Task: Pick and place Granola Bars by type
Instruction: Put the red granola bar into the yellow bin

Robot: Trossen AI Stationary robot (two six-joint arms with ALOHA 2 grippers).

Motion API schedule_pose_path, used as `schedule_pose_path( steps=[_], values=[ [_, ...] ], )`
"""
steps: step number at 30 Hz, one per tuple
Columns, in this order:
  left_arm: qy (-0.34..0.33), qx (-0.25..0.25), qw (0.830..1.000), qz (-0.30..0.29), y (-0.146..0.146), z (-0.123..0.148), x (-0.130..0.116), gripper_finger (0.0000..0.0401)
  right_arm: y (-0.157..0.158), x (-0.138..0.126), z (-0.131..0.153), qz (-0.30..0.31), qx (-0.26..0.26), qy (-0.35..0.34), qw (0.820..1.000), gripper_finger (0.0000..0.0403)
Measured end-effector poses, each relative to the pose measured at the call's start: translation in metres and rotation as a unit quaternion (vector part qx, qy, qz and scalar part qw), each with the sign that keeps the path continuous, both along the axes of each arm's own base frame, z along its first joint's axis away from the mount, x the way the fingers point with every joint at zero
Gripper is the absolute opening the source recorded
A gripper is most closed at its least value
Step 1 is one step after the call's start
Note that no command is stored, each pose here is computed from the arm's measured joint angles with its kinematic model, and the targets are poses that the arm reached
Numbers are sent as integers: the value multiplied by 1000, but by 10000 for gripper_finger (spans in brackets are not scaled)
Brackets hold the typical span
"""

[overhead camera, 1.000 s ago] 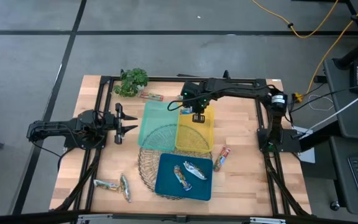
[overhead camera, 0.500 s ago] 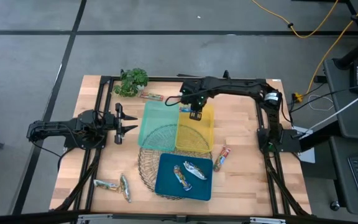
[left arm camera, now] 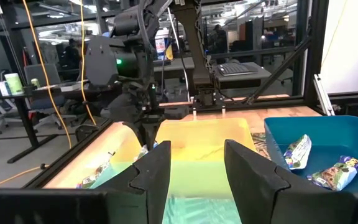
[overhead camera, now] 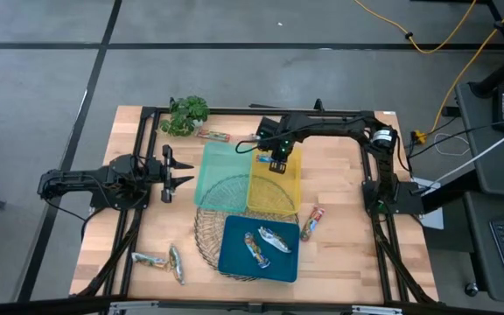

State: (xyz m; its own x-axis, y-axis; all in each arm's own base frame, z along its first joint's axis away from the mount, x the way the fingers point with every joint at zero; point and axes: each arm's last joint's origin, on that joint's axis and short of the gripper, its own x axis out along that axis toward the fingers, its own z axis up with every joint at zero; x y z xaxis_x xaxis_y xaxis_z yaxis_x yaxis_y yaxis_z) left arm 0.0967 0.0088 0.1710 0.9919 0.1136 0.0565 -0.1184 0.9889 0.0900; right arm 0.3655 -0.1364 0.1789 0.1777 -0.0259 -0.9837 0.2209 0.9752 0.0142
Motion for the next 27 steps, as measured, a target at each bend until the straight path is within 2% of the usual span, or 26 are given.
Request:
schedule_pose_path(
  steps=[5,13,23,27],
  values=[
    [0,0,1000,0,0,0,0,143,1,-3,-9,-23,5,0,1000,42],
    [0,0,1000,0,0,0,0,143,3,-4,-12,-20,20,0,1000,49],
    [0,0,1000,0,0,0,0,143,3,-6,-10,-45,25,10,999,139],
    [0,0,1000,0,0,0,0,143,2,-4,-3,-53,9,16,998,157]
  ],
)
